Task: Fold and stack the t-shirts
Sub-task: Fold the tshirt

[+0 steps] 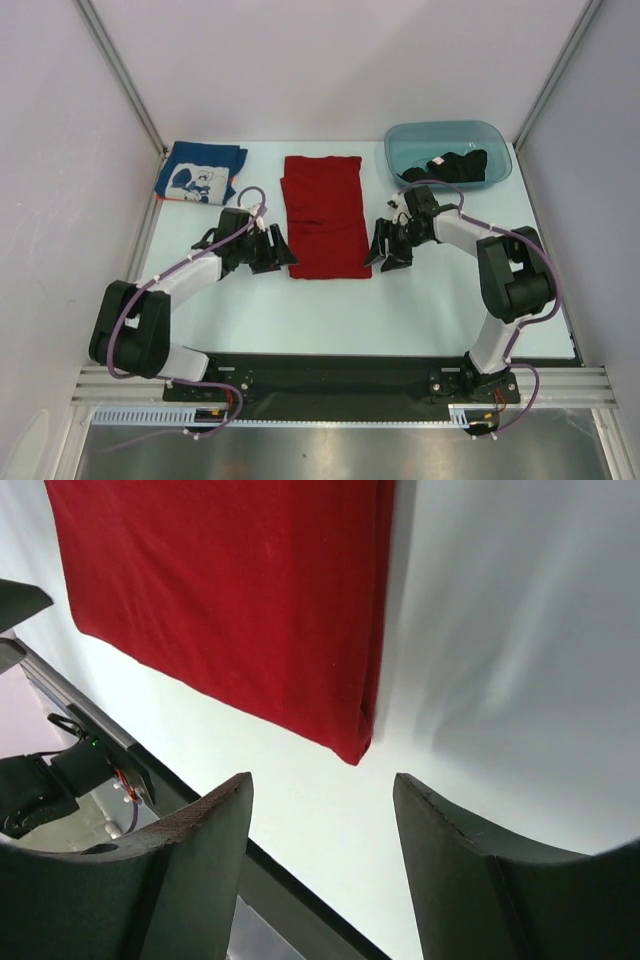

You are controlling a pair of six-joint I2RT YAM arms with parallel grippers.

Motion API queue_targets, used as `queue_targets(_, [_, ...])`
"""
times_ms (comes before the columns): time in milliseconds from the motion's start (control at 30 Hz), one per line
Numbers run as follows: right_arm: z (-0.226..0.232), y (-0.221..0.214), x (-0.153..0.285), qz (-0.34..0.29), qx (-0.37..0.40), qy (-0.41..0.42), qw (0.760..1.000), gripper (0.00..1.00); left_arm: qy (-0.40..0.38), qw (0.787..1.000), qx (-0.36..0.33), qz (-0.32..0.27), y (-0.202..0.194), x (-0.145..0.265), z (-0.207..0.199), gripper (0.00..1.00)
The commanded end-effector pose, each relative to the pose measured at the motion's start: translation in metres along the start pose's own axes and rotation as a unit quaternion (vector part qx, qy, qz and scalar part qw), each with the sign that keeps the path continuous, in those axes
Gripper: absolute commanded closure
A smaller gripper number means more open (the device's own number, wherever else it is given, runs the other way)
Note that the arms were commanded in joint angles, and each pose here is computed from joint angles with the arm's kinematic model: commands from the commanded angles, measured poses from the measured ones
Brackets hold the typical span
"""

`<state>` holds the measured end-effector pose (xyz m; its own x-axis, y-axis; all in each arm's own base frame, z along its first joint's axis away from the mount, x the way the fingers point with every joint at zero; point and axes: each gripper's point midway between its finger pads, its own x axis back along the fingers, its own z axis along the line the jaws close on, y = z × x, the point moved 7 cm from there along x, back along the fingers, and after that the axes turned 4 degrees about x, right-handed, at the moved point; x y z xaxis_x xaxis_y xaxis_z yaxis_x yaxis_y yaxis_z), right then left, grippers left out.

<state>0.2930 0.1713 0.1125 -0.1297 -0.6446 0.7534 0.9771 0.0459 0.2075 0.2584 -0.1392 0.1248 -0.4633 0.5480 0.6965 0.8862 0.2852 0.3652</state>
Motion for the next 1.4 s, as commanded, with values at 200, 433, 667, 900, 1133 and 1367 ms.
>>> queue_targets(200, [0.006,0.013,-0.014,-0.032,0.019,0.051,0.998,0.47,-0.054,0.998,-0.021,-0.032,0.004,-0.026,-0.009,0.39])
queue_targets(433, [-0.002,0.004,-0.021,-0.026,0.011,0.033,0.999,0.52,-0.029,0.999,-0.013,-0.019,0.003,-0.033,-0.004,0.45])
queue_targets(667, [-0.008,-0.009,-0.025,-0.016,0.008,0.029,0.999,0.52,0.045,0.999,0.009,-0.015,-0.006,-0.027,0.009,0.48])
queue_targets(900, [-0.009,-0.018,-0.035,-0.01,0.007,0.039,0.999,0.58,0.008,1.0,0.009,-0.017,-0.014,-0.026,0.002,0.48])
queue_targets(1133, [-0.005,-0.019,-0.034,-0.011,0.007,0.038,0.999,0.69,-0.002,1.0,0.008,-0.004,-0.016,-0.033,-0.008,0.5])
queue_targets(1367, [-0.004,-0.02,-0.028,-0.006,0.005,0.027,1.0,0.88,0.025,0.999,0.022,0.007,-0.024,-0.028,-0.002,0.72])
